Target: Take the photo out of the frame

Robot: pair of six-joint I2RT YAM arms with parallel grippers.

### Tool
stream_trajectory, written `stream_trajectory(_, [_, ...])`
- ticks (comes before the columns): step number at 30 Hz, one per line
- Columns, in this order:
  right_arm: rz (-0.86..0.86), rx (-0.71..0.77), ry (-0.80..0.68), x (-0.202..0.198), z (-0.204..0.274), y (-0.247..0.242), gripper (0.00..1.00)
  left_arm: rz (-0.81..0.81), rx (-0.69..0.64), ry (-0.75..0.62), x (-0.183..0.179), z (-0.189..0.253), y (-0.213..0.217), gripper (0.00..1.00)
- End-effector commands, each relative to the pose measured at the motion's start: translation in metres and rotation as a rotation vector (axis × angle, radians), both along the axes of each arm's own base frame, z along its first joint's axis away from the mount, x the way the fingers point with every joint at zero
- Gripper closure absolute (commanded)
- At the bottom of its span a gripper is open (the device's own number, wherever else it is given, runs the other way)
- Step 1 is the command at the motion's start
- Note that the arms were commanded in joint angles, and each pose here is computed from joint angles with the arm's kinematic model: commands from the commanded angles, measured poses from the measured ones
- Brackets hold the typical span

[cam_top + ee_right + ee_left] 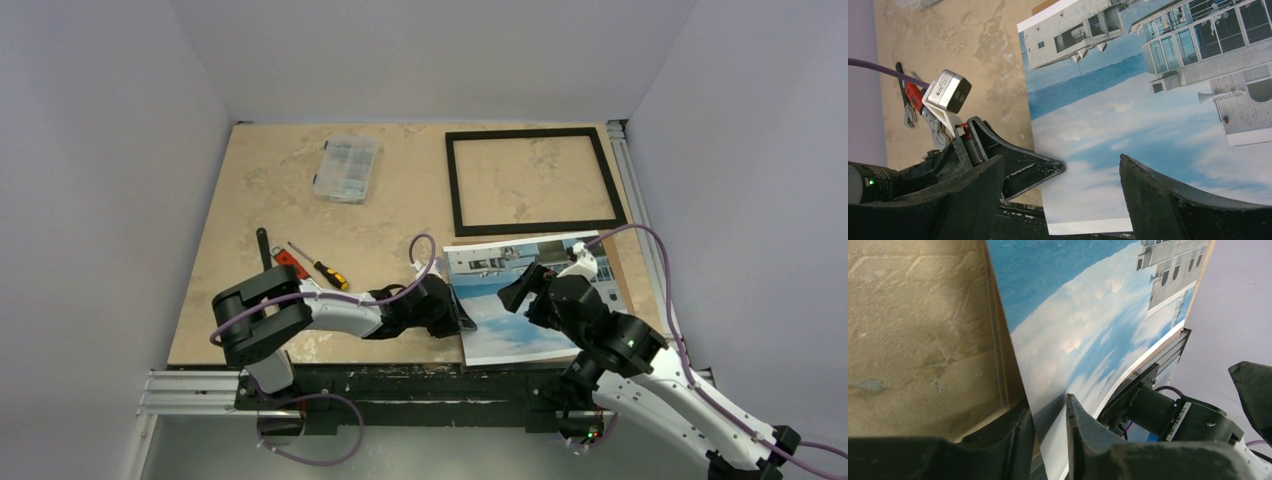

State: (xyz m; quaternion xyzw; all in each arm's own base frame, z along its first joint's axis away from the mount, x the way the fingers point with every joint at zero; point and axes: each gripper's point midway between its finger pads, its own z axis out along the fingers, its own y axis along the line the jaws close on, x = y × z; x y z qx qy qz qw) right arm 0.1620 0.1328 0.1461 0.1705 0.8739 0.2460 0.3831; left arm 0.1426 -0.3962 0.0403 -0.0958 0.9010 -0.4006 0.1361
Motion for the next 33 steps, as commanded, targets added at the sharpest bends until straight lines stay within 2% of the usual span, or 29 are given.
stream_trajectory(1, [-0.002, 0.011, -0.015, 0.003, 0.001, 0.003, 0.18, -0.028, -0.026, -0.052, 0.005, 0.016, -0.002, 0.67])
stream_trajectory(5, [0.003, 0.008, -0.008, 0.003, 0.000, 0.004, 0.18, -0.043, -0.005, -0.047, 0.002, 0.016, 0.011, 0.49])
stream_trajectory(9, [0.006, 0.002, -0.009, 0.003, 0.000, 0.003, 0.18, -0.033, 0.070, -0.079, 0.012, 0.016, 0.046, 0.37])
stream_trajectory(15, [0.014, -0.015, -0.025, 0.004, 0.015, 0.002, 0.16, 0.001, 0.194, -0.257, 0.044, 0.055, 0.112, 0.31])
stream_trajectory(19, [0.025, -0.048, -0.069, 0.007, 0.033, -0.003, 0.13, 0.045, 0.246, -0.483, 0.069, 0.126, 0.152, 0.29])
stream_trajectory(24, [0.016, -0.113, -0.170, 0.016, 0.075, -0.016, 0.06, 0.179, 0.355, -0.777, 0.082, 0.241, 0.215, 0.25])
stream_trajectory(29, [0.014, -0.100, -0.324, 0.019, 0.138, -0.026, 0.01, 0.336, 0.386, -1.006, 0.072, 0.334, 0.274, 0.18])
stream_trajectory(33, [-0.002, -0.053, -0.474, 0.015, 0.198, -0.040, 0.01, 0.475, 0.334, -1.177, 0.051, 0.395, 0.318, 0.14])
